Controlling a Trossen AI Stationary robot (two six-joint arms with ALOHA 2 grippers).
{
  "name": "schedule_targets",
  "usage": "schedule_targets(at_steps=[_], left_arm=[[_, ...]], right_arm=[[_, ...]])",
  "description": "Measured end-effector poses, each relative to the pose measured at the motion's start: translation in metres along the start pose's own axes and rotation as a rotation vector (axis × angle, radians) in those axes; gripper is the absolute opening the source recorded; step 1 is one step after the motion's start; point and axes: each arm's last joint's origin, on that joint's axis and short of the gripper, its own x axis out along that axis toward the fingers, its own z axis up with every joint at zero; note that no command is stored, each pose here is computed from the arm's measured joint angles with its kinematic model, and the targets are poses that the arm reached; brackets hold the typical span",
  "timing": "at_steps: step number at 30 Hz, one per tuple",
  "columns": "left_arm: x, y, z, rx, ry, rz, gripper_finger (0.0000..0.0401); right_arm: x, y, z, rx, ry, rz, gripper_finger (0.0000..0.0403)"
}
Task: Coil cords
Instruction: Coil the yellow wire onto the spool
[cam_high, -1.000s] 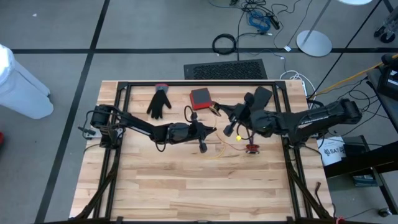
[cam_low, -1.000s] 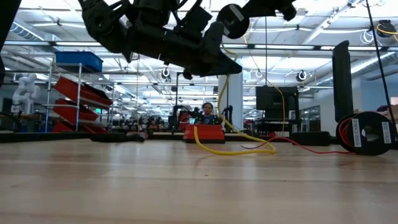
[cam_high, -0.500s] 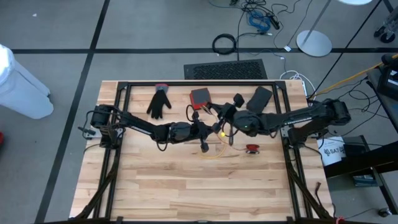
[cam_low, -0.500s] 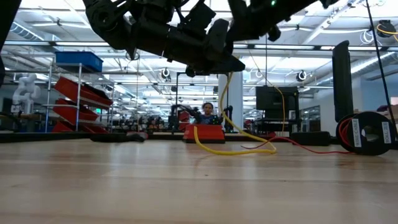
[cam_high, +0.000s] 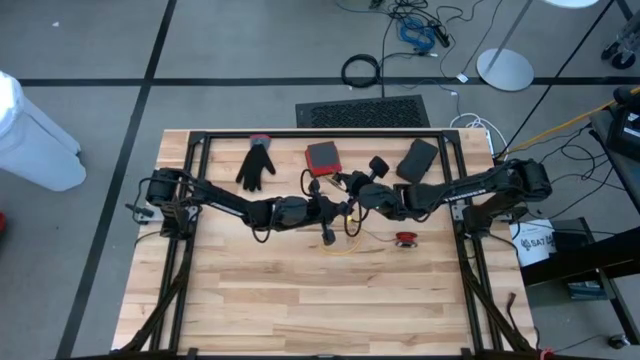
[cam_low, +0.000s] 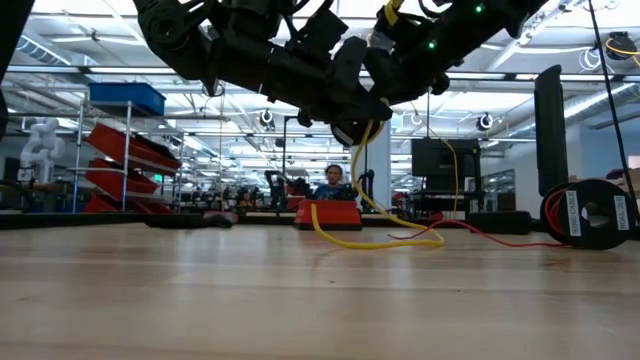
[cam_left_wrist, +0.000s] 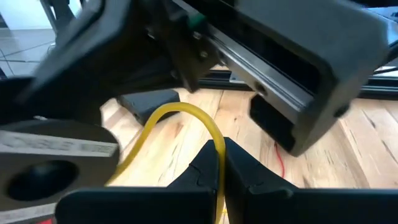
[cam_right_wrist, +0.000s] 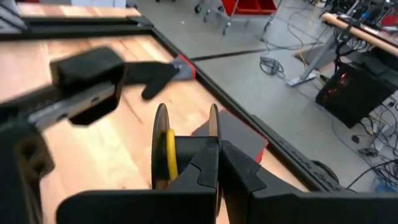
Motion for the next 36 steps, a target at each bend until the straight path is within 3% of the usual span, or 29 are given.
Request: schedule_targets(at_steps=[15,24,29,36], left_arm=[[-0.001,0.002,0.000,0.007,0.022,0.007,0.0005],[-0.001,0.002,-0.003,0.010,0.054,0.007,0.0005],[-0.001,0.002,-0.002,0.009,0.053,0.008,0.0005],[-0.002,0.003,-0.003,0.015,0.066,0.009,0.0005]], right_arm=[[-0.017,0.013,-0.018,-0.106,0.116,0.048,0.0000],[-0.041,0.005,-0.018,-0.121,0.173,0.069,0.0000],[-0.053,0.000,-0.018,-0.110,0.226,0.162,0.0000],[-0.063,0.000,-0.018,-0.133,0.235,0.209,0.0000]])
